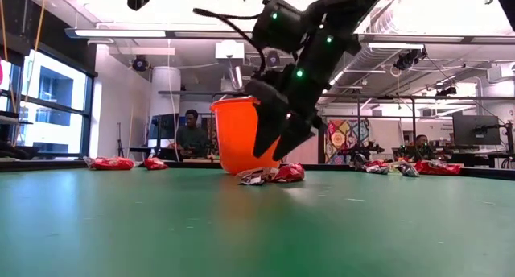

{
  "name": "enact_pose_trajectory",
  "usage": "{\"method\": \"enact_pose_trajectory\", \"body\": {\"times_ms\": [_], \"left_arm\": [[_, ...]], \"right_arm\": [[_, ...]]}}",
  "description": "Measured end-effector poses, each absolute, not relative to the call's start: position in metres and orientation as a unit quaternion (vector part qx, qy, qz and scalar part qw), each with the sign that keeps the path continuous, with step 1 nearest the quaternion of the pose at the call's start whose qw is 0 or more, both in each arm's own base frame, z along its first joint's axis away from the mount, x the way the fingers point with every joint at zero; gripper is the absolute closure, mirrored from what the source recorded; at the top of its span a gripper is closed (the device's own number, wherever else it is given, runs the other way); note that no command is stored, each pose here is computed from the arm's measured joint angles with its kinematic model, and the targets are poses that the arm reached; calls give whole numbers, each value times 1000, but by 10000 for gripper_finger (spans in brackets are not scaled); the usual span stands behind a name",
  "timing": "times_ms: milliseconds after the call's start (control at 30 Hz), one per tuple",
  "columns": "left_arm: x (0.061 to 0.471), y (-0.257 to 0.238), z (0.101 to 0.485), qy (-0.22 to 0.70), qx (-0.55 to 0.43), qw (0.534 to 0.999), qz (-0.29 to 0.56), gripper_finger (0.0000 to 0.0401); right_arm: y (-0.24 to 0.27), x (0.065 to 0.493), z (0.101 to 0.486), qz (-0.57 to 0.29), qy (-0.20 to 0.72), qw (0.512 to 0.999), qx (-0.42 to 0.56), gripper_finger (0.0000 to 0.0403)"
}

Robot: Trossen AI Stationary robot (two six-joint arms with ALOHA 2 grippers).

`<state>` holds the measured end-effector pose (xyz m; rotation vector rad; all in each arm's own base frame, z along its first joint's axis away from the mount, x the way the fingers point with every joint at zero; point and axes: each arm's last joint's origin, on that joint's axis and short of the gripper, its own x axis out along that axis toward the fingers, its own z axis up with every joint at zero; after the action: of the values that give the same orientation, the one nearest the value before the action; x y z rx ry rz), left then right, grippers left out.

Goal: Sort candy by brand, put in halloween buckets
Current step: Put the orange gummy into the pink bucket

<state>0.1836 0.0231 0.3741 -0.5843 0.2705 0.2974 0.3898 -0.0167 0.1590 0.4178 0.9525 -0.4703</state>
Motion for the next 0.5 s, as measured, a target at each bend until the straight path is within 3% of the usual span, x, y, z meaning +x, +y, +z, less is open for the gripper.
{"method": "enact_pose_trajectory", "body": {"times_ms": [333, 433, 500], "left_arm": [[183, 23, 373, 137, -284, 937, 149, 201], [183, 23, 373, 137, -283, 937, 151, 201], [183, 24, 373, 137, -283, 937, 155, 201]], "right_arm": [[-11, 395, 132, -242, 467, 829, 190, 169], [-7, 394, 131, -255, 465, 830, 173, 217], [-5, 393, 133, -257, 465, 832, 159, 271]]}}
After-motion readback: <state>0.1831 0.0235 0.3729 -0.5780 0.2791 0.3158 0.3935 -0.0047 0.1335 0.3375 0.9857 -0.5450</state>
